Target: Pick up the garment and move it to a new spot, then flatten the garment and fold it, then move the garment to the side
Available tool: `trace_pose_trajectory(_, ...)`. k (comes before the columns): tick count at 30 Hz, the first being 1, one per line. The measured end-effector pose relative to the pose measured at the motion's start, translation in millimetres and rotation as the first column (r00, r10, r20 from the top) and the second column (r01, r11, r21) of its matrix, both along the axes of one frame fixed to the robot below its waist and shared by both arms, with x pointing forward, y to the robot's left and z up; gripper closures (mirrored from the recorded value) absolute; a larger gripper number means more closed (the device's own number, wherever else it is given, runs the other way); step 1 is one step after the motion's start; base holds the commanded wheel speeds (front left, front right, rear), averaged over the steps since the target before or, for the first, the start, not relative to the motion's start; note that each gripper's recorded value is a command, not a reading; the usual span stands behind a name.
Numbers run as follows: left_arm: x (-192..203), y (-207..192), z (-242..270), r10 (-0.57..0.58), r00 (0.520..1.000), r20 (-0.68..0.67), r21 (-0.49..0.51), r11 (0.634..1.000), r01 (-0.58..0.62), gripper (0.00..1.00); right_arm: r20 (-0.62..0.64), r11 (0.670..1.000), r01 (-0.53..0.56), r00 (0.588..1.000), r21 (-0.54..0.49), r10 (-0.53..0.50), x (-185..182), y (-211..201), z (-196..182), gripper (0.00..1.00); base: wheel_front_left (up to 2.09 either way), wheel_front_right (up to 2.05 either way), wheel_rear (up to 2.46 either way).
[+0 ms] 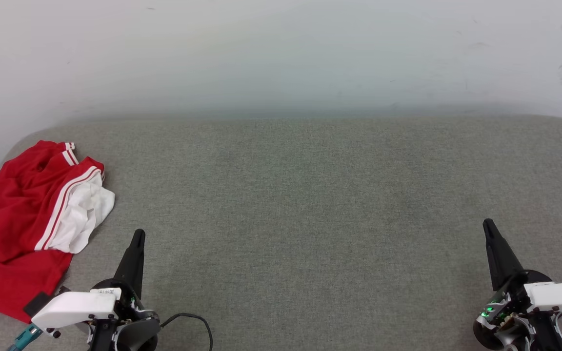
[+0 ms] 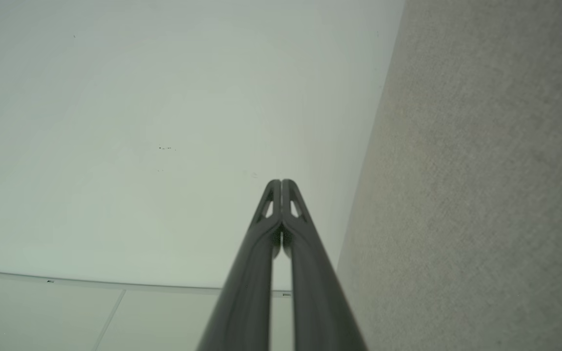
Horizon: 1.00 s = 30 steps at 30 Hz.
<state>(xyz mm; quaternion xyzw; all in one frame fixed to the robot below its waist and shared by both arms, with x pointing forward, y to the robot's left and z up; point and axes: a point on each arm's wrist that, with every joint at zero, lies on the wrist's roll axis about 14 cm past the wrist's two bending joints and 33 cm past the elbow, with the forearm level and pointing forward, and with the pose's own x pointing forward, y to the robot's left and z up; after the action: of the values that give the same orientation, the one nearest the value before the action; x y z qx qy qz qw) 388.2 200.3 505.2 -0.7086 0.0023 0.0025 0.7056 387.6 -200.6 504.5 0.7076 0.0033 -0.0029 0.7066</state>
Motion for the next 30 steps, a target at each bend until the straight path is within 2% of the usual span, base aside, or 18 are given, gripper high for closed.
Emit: trace_pose_trajectory(30,0.0,-0.2,0.0,-0.001,1.0,0.0,0.0,1.0,0.001,1.0,0.0,1.0,0.0,1.0,0.0,0.0,0.0,-0.1,0.0,1.0,0.0,0.0,0.0)
